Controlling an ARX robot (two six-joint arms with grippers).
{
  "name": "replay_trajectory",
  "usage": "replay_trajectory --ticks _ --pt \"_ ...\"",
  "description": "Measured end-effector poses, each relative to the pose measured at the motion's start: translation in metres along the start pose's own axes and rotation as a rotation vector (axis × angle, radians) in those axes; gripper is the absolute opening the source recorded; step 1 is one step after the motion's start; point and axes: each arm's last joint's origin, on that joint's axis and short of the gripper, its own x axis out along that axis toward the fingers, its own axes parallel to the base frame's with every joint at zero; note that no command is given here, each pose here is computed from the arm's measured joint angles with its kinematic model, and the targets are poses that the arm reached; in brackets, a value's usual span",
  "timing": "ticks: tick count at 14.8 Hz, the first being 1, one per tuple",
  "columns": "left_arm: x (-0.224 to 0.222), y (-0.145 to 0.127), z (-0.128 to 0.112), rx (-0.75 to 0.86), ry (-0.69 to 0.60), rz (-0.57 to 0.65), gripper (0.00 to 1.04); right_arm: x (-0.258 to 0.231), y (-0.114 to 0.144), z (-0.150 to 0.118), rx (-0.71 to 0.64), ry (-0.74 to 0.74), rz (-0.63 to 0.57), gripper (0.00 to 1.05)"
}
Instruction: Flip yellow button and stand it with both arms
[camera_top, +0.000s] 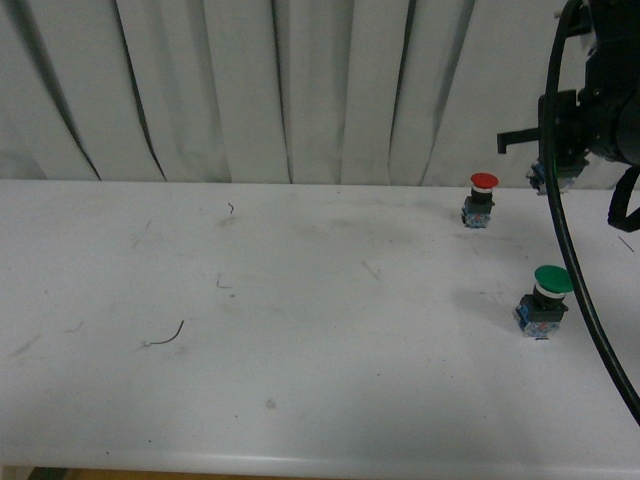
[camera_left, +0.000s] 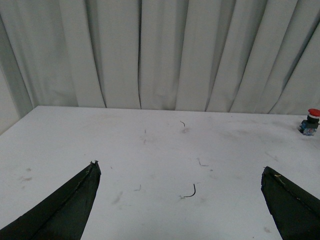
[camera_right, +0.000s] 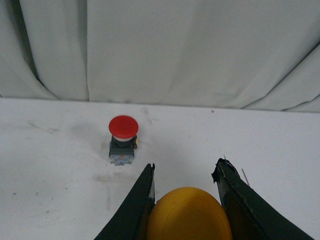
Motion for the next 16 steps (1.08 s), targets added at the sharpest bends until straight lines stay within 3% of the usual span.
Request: replay_trajectory --ticks 8,16 --pt "0.0 0.0 0.0 0.0 0.0 0.0 0.98 0.049 0.024 -0.027 -0.008 0.205 -0.012 0.34" --pt "0.0 0.0 0.0 0.0 0.0 0.0 0.98 0.063 0.034 -0.042 0.012 0.237 -0.027 0.34"
